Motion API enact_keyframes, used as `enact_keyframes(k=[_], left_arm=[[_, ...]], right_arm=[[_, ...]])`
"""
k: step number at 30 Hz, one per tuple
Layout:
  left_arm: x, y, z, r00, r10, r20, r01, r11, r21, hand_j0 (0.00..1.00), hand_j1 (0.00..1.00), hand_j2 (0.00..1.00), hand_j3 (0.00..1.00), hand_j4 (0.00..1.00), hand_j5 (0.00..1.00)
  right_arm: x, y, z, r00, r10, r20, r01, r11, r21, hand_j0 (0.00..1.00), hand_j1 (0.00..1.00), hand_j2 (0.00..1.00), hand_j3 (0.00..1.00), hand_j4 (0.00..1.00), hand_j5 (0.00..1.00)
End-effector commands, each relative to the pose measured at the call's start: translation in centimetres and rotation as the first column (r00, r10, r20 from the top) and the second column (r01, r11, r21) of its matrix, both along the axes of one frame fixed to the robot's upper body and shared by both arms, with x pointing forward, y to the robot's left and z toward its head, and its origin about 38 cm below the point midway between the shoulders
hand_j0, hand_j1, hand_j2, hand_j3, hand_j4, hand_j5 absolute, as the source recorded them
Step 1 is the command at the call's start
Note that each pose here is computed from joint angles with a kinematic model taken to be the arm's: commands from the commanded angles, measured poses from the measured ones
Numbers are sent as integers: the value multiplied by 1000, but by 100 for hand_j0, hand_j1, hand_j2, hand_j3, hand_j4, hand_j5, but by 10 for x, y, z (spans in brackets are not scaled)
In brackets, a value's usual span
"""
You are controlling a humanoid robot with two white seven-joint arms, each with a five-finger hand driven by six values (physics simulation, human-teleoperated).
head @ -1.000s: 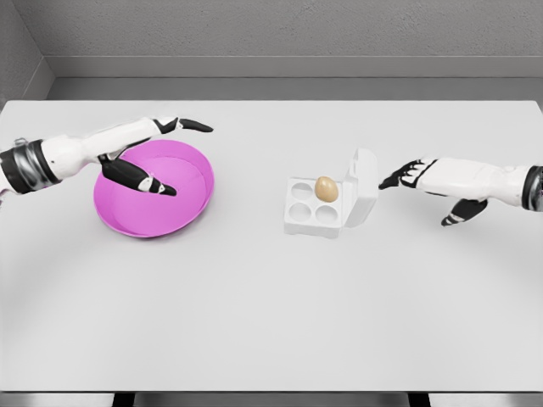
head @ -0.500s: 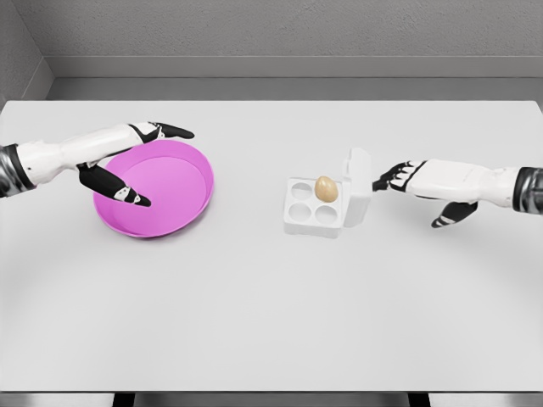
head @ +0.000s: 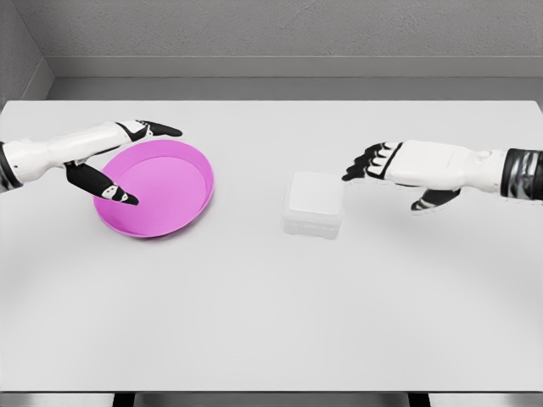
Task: Pack egg into the box and close the box lid
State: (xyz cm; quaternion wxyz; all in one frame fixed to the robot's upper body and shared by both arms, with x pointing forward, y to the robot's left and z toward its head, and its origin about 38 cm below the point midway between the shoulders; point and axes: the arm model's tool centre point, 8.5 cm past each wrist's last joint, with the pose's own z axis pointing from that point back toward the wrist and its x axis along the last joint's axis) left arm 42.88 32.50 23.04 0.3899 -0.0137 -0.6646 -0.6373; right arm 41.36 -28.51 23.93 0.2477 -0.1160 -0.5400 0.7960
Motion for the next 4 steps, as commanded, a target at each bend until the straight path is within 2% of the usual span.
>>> enact_keyframes(k=[1,4], left_arm=[[0,2,1,1000,5,-3,-5,1000,-5,100,100,100,100,100,100],[-1,2,-3,1000,6,-10,-6,1000,-3,100,100,100,100,100,100]], right_arm=[[0,-2,9,1000,-6,20,6,1000,11,100,100,100,100,100,100],[5,-23,25,996,-66,60,64,998,29,100,100,100,100,100,100]])
